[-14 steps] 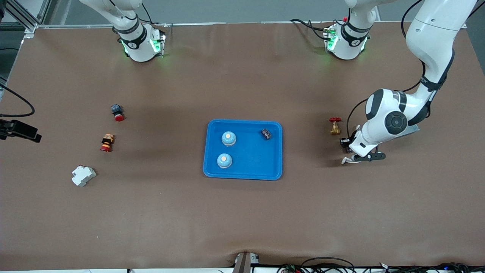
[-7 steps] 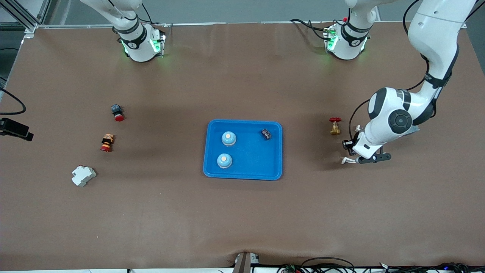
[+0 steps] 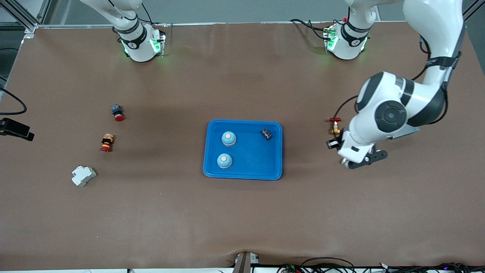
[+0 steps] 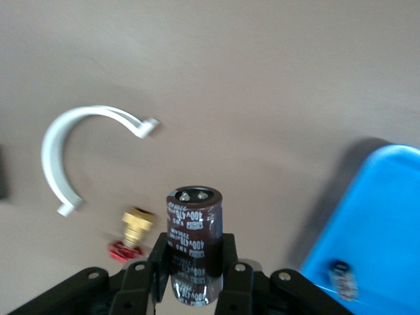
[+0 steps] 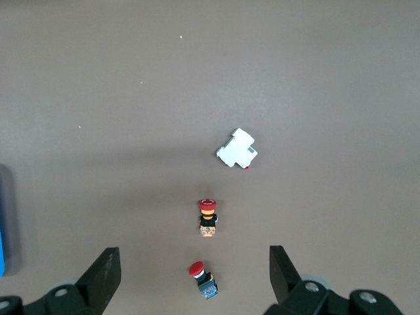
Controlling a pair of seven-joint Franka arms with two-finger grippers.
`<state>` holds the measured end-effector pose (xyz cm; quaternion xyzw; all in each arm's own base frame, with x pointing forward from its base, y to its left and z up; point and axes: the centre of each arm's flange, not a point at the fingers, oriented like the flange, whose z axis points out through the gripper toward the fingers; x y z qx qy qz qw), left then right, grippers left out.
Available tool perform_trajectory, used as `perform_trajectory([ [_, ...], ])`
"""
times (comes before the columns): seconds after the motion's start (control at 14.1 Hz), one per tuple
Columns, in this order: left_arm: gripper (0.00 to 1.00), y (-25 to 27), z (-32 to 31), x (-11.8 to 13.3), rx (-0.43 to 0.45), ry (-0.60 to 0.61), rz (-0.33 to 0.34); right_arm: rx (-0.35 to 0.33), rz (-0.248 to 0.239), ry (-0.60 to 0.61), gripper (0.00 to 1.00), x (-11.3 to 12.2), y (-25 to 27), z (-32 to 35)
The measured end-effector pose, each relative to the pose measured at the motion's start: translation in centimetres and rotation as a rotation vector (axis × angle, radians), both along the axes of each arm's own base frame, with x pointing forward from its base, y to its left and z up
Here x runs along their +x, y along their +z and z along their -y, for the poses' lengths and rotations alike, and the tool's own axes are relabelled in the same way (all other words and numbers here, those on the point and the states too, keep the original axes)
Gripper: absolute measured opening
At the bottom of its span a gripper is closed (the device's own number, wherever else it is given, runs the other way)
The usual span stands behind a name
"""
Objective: Place electrolytic capacitor and blue bell in tray
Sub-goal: 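Carry the capacitor into the tray and release it with the left gripper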
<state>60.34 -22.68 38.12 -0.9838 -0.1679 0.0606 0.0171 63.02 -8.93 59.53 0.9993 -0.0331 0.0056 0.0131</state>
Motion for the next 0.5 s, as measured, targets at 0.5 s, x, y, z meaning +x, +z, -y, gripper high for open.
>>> perform_trajectory([
  [0.5, 0.34, -3.5, 12.3, -1.8, -0.028, 0.128, -0.033, -0.003, 0.007, 0.024, 1.0, -0.2, 0.3, 1.2],
])
